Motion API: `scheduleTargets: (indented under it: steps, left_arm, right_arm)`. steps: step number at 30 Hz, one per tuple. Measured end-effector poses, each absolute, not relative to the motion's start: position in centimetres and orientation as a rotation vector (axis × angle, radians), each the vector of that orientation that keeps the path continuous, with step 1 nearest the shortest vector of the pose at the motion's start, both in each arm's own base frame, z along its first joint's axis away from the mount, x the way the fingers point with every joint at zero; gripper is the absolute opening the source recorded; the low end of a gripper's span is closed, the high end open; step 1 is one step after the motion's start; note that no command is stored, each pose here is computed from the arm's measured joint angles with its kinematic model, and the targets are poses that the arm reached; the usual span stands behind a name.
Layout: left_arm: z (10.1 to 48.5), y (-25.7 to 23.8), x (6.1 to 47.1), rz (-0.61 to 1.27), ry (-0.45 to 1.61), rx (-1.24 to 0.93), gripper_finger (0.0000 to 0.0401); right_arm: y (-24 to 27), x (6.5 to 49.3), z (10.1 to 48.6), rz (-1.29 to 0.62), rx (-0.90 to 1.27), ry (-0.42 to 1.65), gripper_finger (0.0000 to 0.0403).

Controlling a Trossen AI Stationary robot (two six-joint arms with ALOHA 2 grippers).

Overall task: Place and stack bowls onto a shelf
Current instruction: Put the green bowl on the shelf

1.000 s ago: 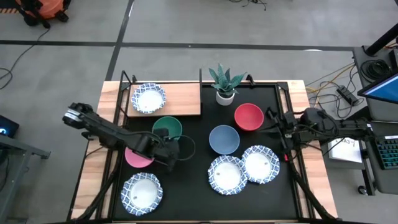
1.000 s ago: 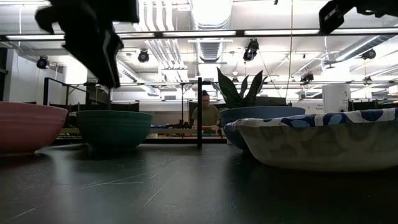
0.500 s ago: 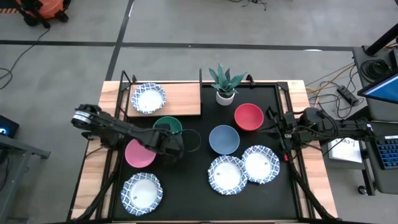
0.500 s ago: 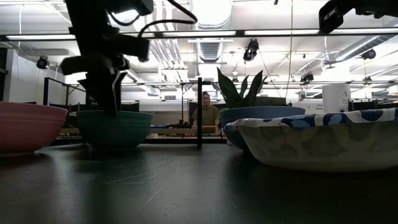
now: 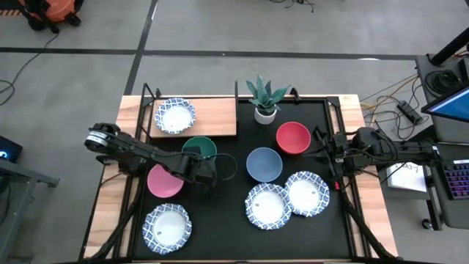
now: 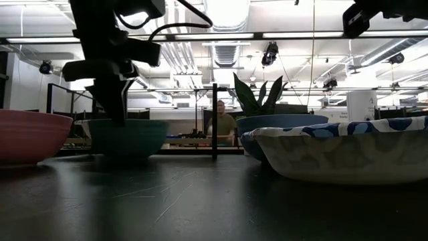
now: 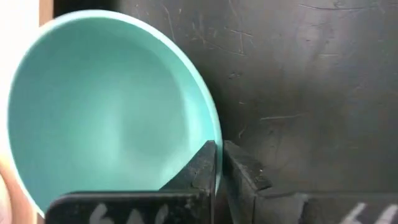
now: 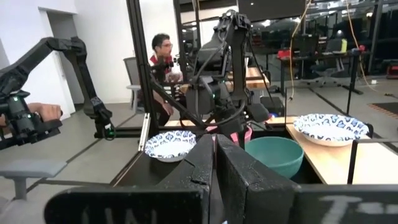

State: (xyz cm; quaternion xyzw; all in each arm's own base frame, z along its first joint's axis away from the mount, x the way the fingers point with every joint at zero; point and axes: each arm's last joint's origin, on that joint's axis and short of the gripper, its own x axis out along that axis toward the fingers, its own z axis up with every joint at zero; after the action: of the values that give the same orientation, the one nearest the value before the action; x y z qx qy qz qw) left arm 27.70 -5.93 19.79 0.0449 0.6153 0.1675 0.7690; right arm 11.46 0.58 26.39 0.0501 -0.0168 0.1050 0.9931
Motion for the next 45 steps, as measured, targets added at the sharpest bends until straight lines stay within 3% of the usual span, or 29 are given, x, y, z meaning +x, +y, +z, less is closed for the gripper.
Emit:
scheduleTargets:
  steps: [8,16,20,26,35,45]
  left_arm:
    - [21.5,-7.1,28.3,0.259,1.303,0.082,0.0002]
    - [26.5,-8.2,29.6,0.084,1.219,0.337,0.0001]
    - [27.7,-5.8,29.9,0.091,1.259,0.486,0.0001]
    - [27.6,-0.2,30.2,0.143,1.351,0.497,0.0]
    - [27.6,7.2,30.1,0.148,1.346,0.371,0.0]
    - [27.9,11.9,29.9,0.18,1.213,0.269,0.0]
  right_arm:
    - [0.6,11.5,26.1,0.209,0.155,0.0,0.0009]
    - [0.6,11.7,25.4,0.206,0.203,0.039,0.0009]
    - [0.6,11.8,24.9,0.204,0.216,0.055,0.0009]
    - [0.6,11.8,24.9,0.204,0.239,0.056,0.0009]
    - [0.6,11.8,24.9,0.204,0.233,0.056,0.0009]
    - [0.6,11.8,24.9,0.204,0.23,0.056,0.0009]
